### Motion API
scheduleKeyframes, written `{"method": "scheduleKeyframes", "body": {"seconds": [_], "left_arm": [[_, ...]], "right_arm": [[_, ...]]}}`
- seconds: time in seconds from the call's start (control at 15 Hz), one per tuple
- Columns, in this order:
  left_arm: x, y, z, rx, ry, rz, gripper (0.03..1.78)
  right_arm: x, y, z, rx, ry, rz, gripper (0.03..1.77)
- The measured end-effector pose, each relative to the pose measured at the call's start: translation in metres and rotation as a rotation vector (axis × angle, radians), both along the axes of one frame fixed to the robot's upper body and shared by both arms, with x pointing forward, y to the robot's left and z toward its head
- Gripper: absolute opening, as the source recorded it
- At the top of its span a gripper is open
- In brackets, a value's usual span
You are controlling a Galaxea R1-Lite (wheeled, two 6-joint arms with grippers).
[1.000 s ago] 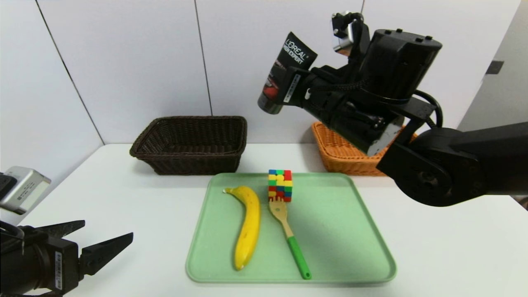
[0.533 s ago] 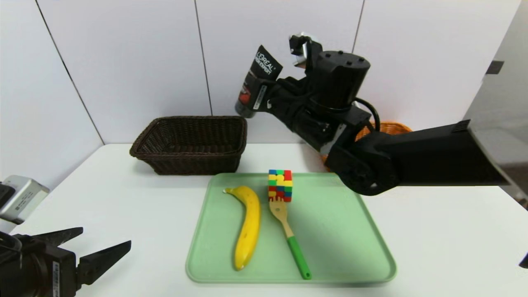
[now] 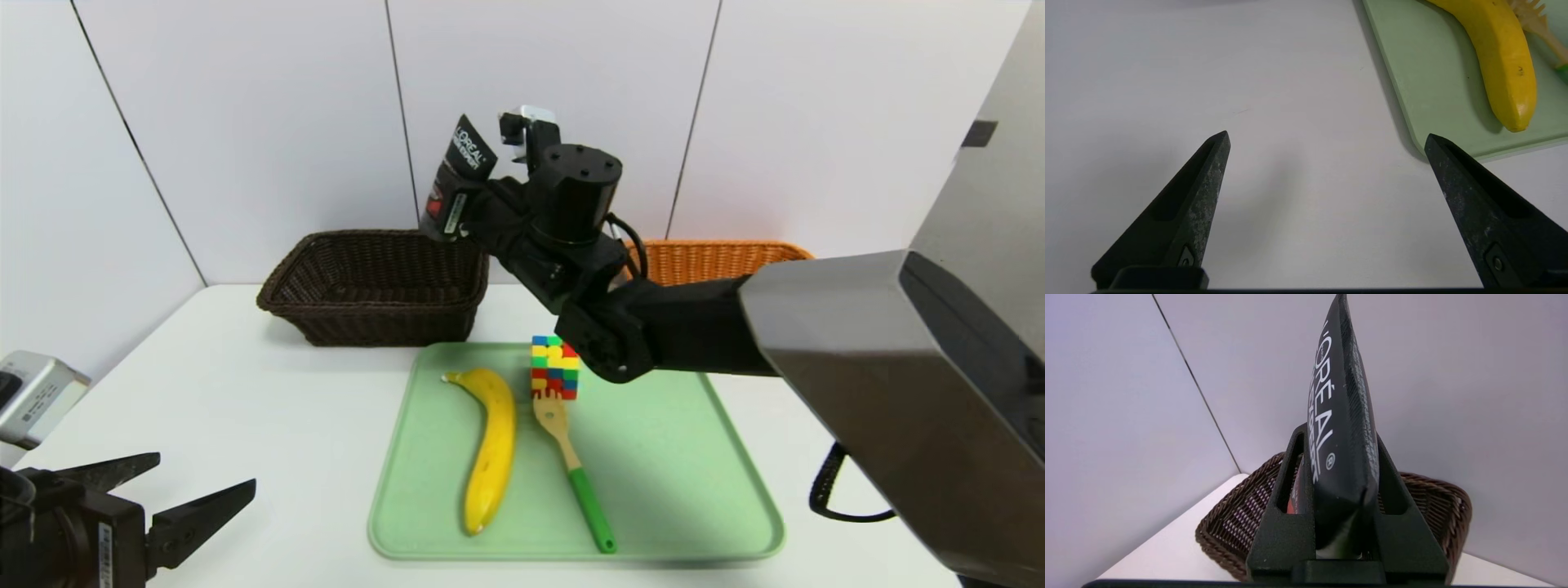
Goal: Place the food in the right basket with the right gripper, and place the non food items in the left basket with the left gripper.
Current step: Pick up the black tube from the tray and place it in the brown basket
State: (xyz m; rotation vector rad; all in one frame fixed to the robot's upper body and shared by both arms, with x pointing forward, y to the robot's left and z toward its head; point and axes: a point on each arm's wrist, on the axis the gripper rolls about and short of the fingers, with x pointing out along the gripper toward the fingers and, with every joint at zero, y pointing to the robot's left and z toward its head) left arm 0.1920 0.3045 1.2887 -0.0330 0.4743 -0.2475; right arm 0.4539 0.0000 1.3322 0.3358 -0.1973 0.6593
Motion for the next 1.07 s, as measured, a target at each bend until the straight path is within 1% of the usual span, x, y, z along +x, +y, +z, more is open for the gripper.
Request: {"method": "scheduleKeyframes", "body": {"seconds": [0.07, 0.27, 0.47, 0.93, 1.0, 1.07], "left_arm": [[0.000, 0.000, 0.000, 0.000, -0.001, 0.000, 1.69], [0.000, 0.000, 0.000, -0.001, 0.000, 0.001, 1.69], [0.001, 0.000, 0.000, 0.000, 0.002, 0.001, 1.69], [0.001, 0.000, 0.000, 0.000, 0.003, 0.002, 1.69], [0.001, 0.000, 0.000, 0.000, 0.003, 0.002, 1.69], [0.001, 0.000, 0.000, 0.000, 0.003, 0.002, 1.69]], "right_arm": [[0.007, 0.005, -0.004, 0.000, -0.005, -0.003, 0.32], [0.021, 0.014, -0.027, -0.041, 0.026, 0.004, 0.32], [0.028, 0.020, -0.050, -0.066, 0.052, 0.008, 0.32], [0.034, 0.024, -0.071, -0.092, 0.081, 0.007, 0.32], [0.034, 0.024, -0.073, -0.094, 0.083, 0.007, 0.40], [0.035, 0.024, -0.074, -0.095, 0.083, 0.006, 0.57]]}}
